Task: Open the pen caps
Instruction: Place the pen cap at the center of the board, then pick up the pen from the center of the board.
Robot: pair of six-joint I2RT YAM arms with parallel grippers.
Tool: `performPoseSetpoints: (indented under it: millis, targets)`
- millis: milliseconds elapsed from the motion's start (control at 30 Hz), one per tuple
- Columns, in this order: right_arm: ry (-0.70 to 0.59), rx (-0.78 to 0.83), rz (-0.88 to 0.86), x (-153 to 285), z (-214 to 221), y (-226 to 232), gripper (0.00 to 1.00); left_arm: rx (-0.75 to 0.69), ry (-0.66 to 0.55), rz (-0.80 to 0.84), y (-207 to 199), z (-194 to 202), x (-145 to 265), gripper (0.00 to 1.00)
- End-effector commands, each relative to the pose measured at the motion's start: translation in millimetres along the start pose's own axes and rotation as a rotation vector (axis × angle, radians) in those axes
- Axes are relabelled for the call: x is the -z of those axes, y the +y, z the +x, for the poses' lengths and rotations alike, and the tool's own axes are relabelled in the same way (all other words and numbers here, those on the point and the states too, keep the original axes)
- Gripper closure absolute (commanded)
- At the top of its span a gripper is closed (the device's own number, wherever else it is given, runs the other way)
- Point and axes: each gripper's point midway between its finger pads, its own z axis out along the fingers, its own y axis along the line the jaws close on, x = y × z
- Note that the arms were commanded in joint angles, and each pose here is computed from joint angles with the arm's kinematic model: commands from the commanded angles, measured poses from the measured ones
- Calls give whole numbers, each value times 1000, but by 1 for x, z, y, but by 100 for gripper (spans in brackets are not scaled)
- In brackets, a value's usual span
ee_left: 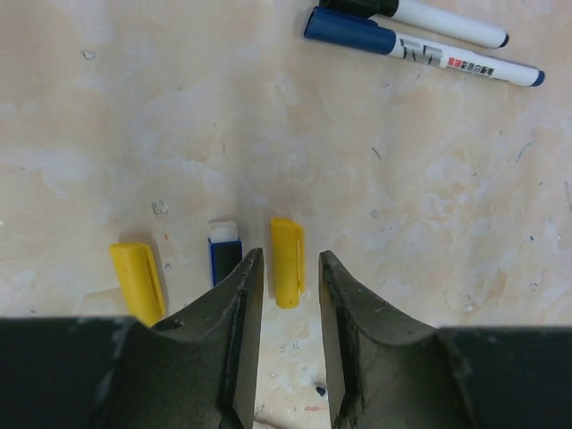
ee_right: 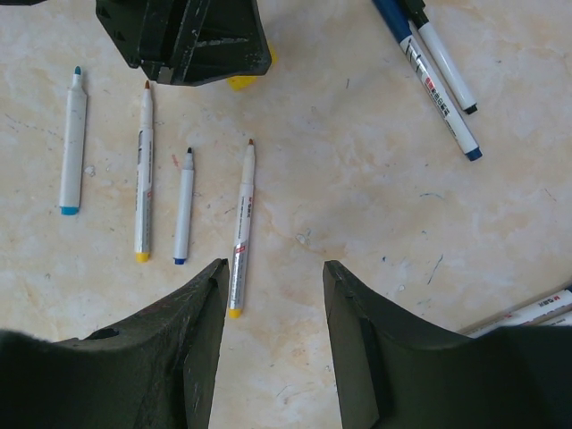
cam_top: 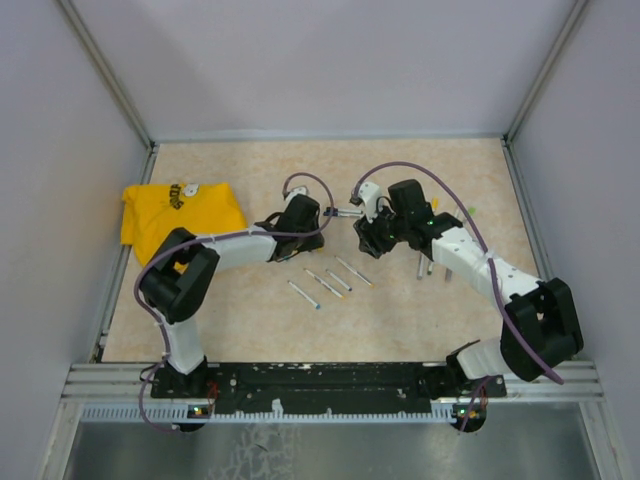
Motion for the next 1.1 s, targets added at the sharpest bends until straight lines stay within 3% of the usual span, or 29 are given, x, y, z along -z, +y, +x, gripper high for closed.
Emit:
performPoseSetpoints:
  millis: [0,233,400,800,933,1067]
  targets:
    - [-66,20,15,11,-17,-4,53,-17,-61,43,-14,-27,25,63]
    - [-70,20,8,11,-18,-3,53,-50,-145,123,-26,-52,62,58]
    - [-79,21,-1,13,-19,-3,53,-89,-225,179,-26,-64,92,49]
    - [-218,60,-92,39,-43,-3,50,-188,-448,398,-16,-65,168,3]
    - [-280,167,-140,44,-62,-6,49,-212,-467,409,-7,-60,178,0]
    - [-341,493,-227,29,-65,-3,42,-239,-450,397,0,-55,184,0]
